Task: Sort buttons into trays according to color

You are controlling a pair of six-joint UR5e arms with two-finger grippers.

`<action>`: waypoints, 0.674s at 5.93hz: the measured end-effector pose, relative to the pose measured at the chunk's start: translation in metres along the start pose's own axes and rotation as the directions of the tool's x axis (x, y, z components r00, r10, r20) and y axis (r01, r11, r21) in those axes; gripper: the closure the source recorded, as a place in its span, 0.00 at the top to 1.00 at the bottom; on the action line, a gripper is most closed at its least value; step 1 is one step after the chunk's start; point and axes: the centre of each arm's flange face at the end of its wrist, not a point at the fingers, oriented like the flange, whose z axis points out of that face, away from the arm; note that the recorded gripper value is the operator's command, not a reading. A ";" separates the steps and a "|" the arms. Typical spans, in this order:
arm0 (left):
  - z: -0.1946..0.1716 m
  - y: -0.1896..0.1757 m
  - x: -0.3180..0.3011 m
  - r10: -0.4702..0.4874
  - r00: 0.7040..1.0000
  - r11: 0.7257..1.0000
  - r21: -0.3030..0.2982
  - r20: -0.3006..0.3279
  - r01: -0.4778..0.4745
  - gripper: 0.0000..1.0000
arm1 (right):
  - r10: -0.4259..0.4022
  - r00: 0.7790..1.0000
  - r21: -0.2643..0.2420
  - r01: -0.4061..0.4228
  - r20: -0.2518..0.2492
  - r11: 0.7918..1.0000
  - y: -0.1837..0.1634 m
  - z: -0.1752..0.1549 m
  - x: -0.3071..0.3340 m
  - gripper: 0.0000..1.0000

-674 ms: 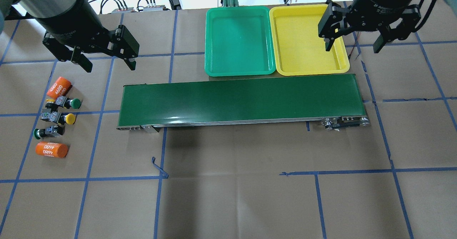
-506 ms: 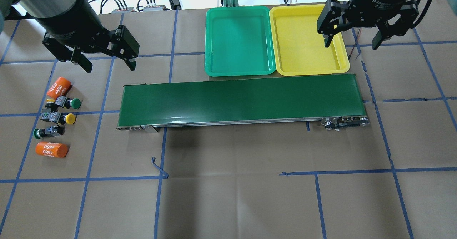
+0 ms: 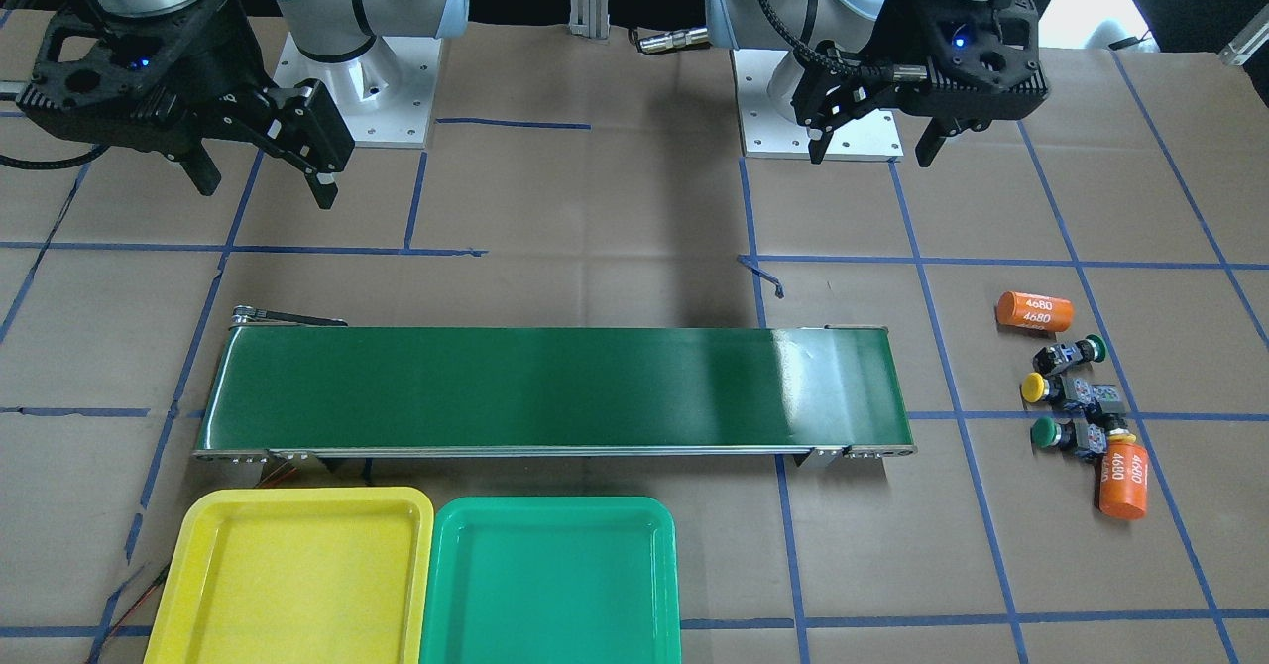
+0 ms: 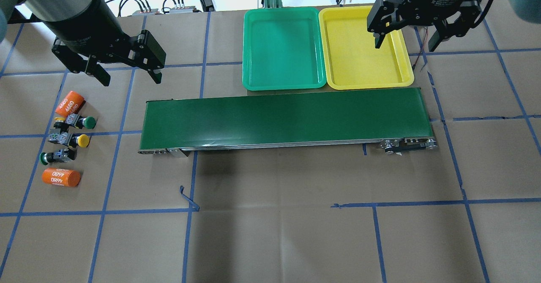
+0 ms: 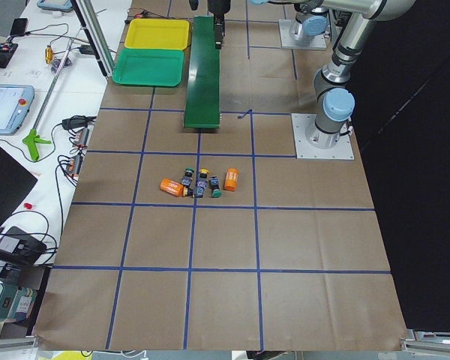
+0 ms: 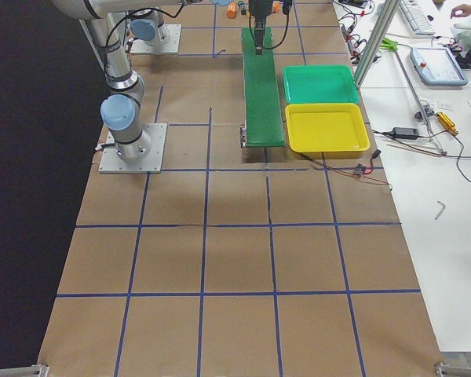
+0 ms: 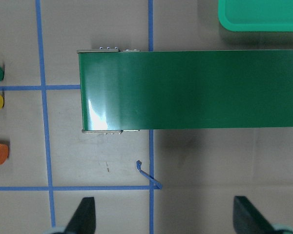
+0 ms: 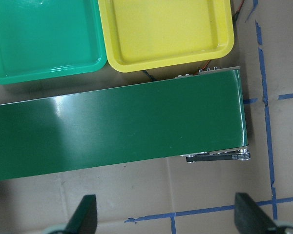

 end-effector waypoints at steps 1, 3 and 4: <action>-0.001 0.001 -0.006 0.023 1.000 1.000 -0.005 0.004 -0.023 0.99 | 0.002 1.000 -0.011 -0.002 -0.005 1.000 0.001 0.003 0.000 1.00; 0.004 -0.005 -0.051 0.045 0.999 0.999 -0.027 0.012 -0.045 0.99 | 0.002 1.000 -0.038 -0.003 -0.013 0.999 0.007 0.008 0.001 1.00; 0.008 -0.007 -0.077 0.116 0.993 0.992 -0.048 0.032 -0.115 0.98 | 0.003 1.000 -0.043 -0.003 -0.015 0.999 0.008 0.009 0.002 1.00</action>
